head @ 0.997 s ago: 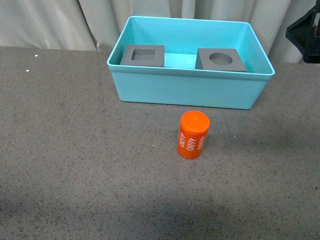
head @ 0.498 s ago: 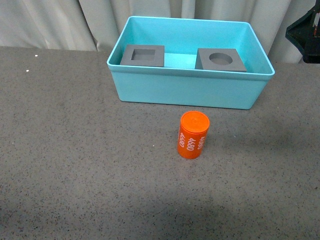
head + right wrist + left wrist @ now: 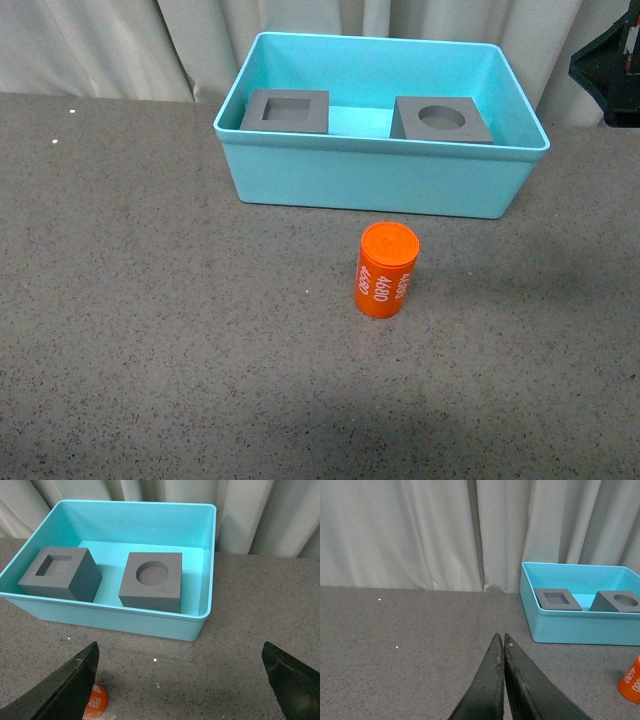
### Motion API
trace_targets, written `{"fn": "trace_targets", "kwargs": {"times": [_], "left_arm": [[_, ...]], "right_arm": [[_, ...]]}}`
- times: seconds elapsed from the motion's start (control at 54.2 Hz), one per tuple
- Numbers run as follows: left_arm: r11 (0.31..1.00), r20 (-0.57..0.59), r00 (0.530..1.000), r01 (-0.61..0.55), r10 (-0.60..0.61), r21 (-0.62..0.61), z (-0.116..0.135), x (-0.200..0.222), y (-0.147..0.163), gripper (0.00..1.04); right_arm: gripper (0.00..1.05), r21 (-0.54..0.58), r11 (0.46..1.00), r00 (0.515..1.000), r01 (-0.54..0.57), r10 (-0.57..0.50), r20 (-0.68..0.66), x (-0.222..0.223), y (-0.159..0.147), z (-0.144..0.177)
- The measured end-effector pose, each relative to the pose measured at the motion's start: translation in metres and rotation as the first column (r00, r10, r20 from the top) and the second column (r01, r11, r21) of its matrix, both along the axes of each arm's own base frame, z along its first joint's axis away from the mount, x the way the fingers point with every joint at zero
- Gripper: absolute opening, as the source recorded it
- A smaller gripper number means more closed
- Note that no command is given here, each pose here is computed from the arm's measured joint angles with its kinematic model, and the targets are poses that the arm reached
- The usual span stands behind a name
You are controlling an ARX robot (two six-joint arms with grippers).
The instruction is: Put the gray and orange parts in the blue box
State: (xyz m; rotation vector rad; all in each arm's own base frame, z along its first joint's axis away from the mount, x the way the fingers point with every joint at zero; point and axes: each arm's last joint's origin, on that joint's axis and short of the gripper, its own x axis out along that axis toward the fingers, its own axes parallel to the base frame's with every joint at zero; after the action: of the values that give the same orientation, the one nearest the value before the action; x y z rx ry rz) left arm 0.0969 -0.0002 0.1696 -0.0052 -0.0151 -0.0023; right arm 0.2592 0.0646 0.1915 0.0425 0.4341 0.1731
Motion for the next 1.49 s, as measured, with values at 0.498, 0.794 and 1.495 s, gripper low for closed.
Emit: {"fn": "trace_targets", "kwargs": {"times": [0.498, 0.794, 1.495], "left_arm": [[1.000, 0.000, 1.000, 0.000, 0.000, 0.000, 0.000, 0.000, 0.000, 0.96], [1.000, 0.000, 1.000, 0.000, 0.000, 0.001, 0.000, 0.000, 0.000, 0.98], [1.000, 0.000, 1.000, 0.000, 0.000, 0.001, 0.000, 0.000, 0.000, 0.98]], "right_arm": [[0.95, -0.241, 0.890, 0.917, -0.387, 0.344, -0.203, 0.016, 0.057, -0.024], [0.95, -0.196, 0.850, 0.815, -0.489, 0.365, -0.450, 0.041, 0.085, -0.060], [0.81, -0.154, 0.850, 0.754, -0.504, 0.347, -0.557, 0.066, 0.118, -0.085]]}}
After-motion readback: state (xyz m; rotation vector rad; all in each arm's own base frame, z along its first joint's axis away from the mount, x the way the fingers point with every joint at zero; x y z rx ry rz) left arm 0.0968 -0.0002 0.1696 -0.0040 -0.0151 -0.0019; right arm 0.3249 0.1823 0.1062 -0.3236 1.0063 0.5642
